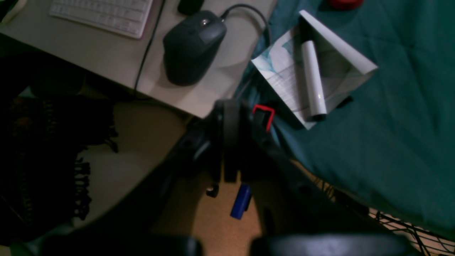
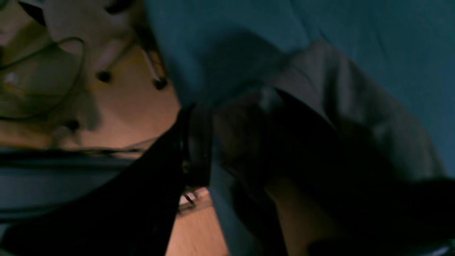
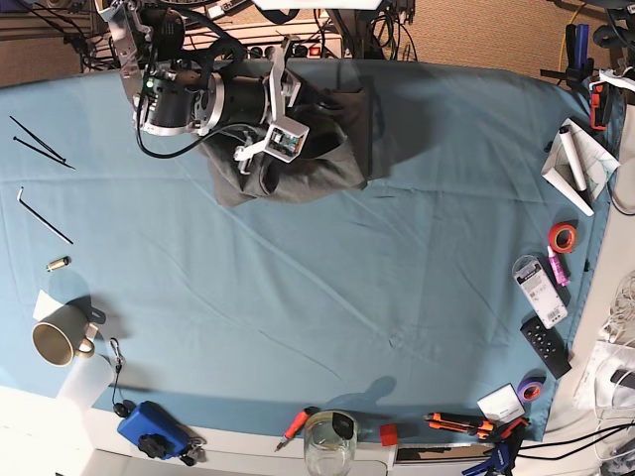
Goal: Fold the T-shirt properly
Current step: 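Lift the end with the right gripper and fold it over the stack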
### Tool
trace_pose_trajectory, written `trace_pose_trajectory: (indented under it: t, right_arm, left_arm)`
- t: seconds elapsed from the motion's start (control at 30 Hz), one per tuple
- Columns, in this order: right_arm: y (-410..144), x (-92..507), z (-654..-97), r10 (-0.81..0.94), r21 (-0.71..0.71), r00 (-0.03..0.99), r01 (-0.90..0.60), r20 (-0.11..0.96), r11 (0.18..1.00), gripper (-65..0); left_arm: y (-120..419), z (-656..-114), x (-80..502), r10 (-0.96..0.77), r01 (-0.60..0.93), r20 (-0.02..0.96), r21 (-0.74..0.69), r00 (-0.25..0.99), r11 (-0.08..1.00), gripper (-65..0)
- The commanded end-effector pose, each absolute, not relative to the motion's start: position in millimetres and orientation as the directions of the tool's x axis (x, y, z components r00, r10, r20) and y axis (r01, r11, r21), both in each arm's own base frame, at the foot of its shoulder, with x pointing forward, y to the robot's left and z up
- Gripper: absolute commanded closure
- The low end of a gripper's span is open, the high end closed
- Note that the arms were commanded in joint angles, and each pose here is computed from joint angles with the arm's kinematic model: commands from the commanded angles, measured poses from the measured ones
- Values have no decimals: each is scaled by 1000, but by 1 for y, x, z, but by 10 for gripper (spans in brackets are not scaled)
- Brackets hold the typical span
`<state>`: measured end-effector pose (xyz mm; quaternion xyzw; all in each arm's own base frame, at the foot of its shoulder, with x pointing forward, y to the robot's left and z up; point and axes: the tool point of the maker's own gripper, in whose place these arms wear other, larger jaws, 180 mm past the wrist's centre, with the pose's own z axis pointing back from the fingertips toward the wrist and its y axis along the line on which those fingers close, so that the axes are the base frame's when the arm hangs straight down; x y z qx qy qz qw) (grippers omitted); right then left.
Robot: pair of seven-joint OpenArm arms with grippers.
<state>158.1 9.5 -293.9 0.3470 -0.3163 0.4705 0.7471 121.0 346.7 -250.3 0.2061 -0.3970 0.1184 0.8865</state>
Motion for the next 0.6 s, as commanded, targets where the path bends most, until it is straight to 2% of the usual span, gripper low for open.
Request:
trace_pose_trajectory:
  t: [0.0,0.1,0.17,0.2,0.3,0.33,0.47,0.57]
  right_arm:
    - [17,161,-270,417,209,319,-935,851,288,-175]
    - [19,172,-240,355,138,246,-943,902,303,-171]
    - [11,187,-219,323,60,187,-929,928,364,-170]
    - [3,200,-210,300,32,178,-901,937,433,-161]
    - [-40,242,-198,239,-5,206,-749,949,662,-21]
    - [-54,251,-196,234,-16,217,-699,948,714,0]
    - [-94,267,-202,275,-77,249,-596,929,800,0]
    - [-117,282,-222,297,-92,320,-527,899,845,0]
  left_arm:
    - [348,-241,124,13,-366,769,289,640,885,0]
    - [348,-241,124,14,-366,768,290,640,884,0]
    - [348,-241,124,14,-366,767,290,641,884,0]
    - [348,-241,123,15,-366,766,290,642,884,0]
    - [348,-241,123,16,-366,766,289,642,884,0]
    - [348,-241,123,15,-366,767,289,642,884,0]
    - [344,-241,126,24,-361,775,266,631,894,0]
    - [343,-241,127,29,-358,780,254,625,898,0]
